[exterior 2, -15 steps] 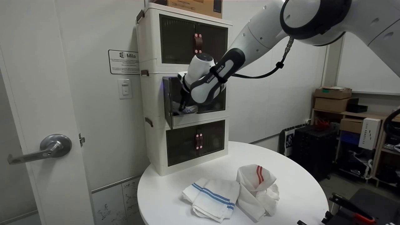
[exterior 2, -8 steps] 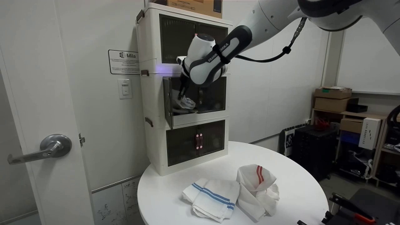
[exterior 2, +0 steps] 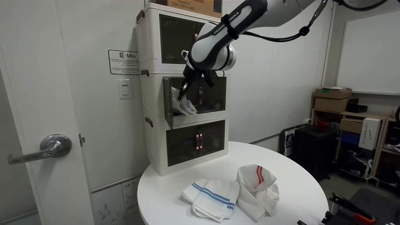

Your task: Remove the white and blue towel from the second cabinet

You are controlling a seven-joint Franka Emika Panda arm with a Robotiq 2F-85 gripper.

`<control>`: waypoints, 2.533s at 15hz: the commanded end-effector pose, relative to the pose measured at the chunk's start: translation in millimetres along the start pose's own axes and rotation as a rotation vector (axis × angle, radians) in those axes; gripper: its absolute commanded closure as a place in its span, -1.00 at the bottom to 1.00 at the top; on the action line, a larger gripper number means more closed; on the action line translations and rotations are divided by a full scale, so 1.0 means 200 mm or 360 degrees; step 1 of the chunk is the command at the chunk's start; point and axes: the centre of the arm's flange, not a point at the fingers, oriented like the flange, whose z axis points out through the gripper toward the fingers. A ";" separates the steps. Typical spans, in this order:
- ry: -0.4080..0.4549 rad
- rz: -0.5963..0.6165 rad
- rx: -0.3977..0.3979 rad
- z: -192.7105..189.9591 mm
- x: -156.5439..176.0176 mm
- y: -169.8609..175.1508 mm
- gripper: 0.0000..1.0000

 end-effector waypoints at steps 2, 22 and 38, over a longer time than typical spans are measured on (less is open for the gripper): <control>-0.0066 0.0126 0.0148 -0.22 -0.18 -0.16 0.76; -0.0720 0.0371 0.0310 0.12 -0.81 -0.73 0.77; -0.0879 0.0198 0.0041 0.46 -0.88 -0.94 0.77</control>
